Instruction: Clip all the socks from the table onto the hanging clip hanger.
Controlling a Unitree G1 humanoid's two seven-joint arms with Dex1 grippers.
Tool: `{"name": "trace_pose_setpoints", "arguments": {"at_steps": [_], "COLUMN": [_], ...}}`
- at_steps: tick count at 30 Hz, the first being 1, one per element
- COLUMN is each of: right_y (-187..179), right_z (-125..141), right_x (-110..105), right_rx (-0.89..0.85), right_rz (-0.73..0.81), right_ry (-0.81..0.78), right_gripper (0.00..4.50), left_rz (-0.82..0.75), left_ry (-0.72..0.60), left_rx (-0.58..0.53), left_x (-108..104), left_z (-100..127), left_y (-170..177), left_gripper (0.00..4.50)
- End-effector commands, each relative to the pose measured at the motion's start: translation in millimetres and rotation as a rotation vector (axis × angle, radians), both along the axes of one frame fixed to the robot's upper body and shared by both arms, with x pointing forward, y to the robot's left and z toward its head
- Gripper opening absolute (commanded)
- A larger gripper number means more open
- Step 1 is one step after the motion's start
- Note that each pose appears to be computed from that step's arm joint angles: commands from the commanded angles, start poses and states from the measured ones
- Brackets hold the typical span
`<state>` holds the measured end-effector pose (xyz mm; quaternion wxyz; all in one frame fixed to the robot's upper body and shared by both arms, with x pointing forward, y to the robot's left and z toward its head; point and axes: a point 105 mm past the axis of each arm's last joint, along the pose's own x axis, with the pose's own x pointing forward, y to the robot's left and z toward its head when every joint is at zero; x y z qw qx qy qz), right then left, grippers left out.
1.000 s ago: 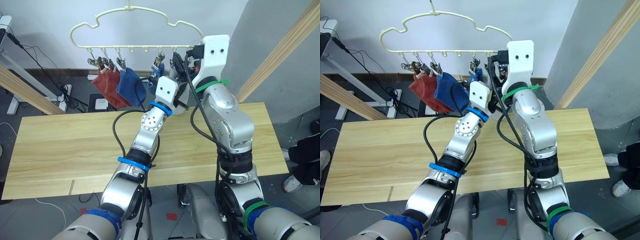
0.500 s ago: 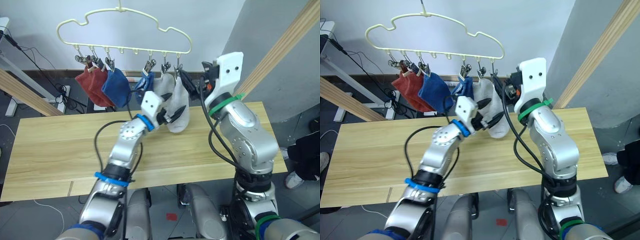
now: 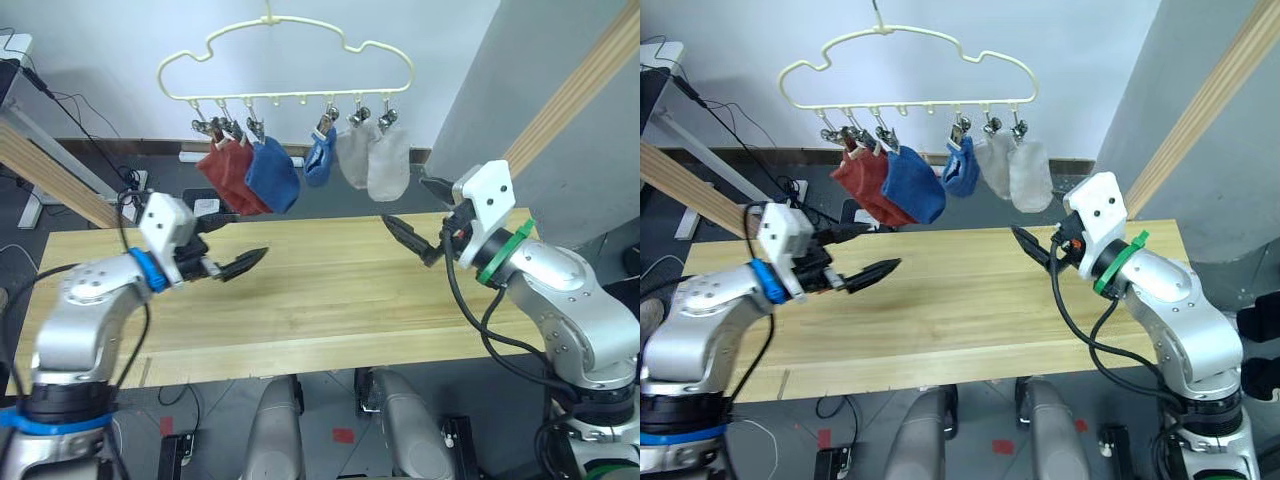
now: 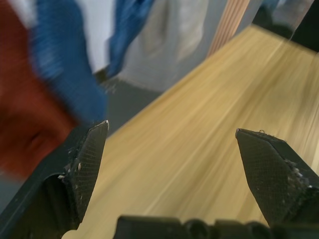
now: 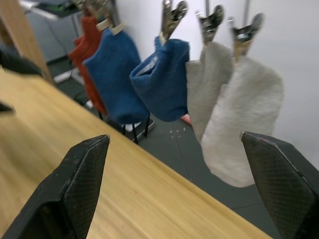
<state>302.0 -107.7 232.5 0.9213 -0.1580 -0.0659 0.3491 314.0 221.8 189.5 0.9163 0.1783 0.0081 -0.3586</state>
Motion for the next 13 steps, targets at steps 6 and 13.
{"name": "trace_pose_setpoints", "arguments": {"at_steps": [6, 13], "right_y": [-30.6, -50.6], "right_z": [5.6, -5.5], "right_x": [-23.4, -22.2], "right_rx": [-0.058, -0.134], "right_rz": [0.087, 0.071], "right_ry": [0.006, 0.034], "right_gripper": [4.47, 4.47], "left_rz": [0.23, 0.278], "left_ry": [0.025, -0.008], "left_rx": [0.14, 0.071], "left_x": [-2.1, 5.1], "left_z": [0.9, 6.2], "left_y": [53.9, 61.5], "left_gripper": [4.5, 4.5]}}
